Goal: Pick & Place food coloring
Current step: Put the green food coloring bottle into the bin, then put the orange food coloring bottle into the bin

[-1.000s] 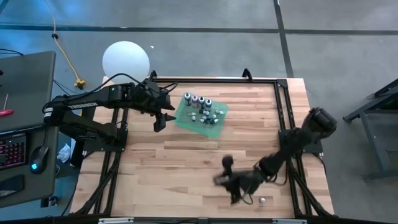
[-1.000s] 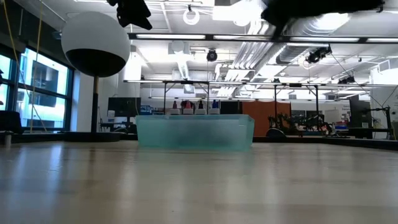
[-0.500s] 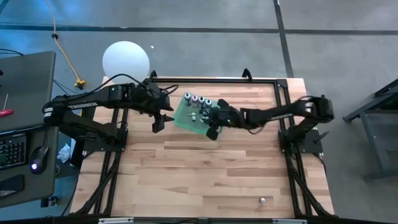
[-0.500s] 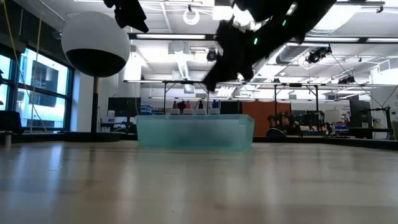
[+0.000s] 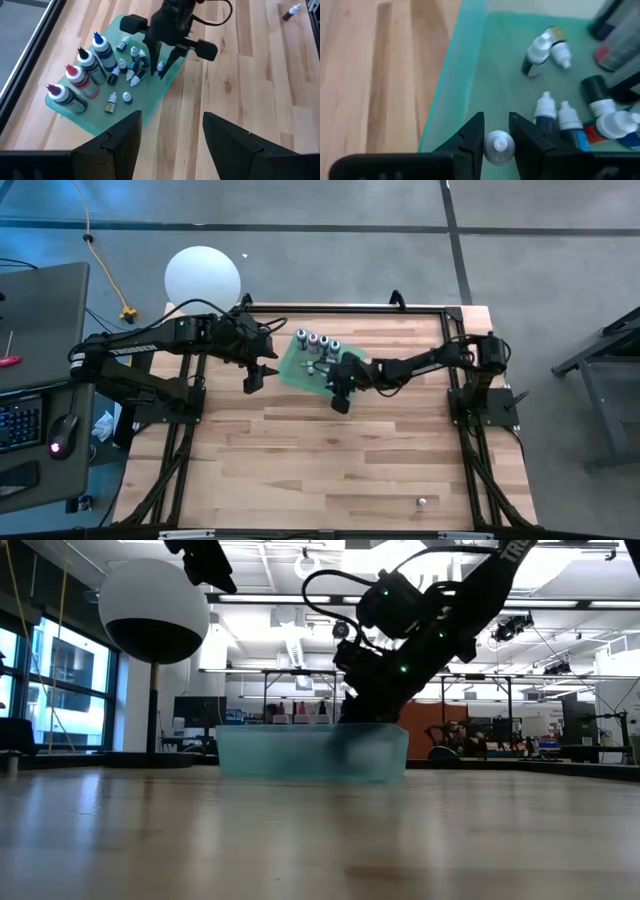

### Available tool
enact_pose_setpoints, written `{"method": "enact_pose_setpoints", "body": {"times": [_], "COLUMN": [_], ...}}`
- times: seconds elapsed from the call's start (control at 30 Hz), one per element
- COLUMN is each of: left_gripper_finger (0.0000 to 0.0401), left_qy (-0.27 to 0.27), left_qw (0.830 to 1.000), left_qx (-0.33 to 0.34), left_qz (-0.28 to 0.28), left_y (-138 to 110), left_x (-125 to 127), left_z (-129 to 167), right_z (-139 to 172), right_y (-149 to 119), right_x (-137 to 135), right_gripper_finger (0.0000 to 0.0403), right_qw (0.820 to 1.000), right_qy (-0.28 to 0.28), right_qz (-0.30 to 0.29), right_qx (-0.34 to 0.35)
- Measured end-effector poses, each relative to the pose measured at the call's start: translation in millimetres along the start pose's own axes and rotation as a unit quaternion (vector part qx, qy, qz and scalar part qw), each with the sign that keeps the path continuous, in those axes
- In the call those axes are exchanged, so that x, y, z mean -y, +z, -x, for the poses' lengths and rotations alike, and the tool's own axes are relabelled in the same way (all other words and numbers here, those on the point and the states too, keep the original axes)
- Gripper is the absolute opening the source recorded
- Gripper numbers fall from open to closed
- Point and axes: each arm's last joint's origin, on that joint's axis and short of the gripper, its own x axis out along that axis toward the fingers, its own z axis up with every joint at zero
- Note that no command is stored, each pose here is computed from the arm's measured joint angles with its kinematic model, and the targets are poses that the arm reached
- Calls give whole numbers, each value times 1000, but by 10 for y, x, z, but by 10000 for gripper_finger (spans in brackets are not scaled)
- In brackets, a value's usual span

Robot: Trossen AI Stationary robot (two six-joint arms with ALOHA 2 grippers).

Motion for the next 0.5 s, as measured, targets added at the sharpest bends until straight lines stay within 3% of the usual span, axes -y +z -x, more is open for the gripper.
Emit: {"method": "enact_pose_setpoints", "body": {"times": [0.13, 0.5], "left_gripper_finger": [209, 209], "left_qy": [0, 1], "left_qw": [1000, 1000], "left_qx": [0, 1], "left_qz": [0, 0], "left_y": [0, 3], "left_x": [0, -1], "left_z": [0, 0], "right_z": [0, 15], "right_y": [-3, 6], "right_x": [5, 27], "right_gripper_finger": [92, 121], "right_qw": [1000, 1000], "right_qy": [-2, -3], "right_qz": [25, 24], "right_qx": [-2, -4]}}
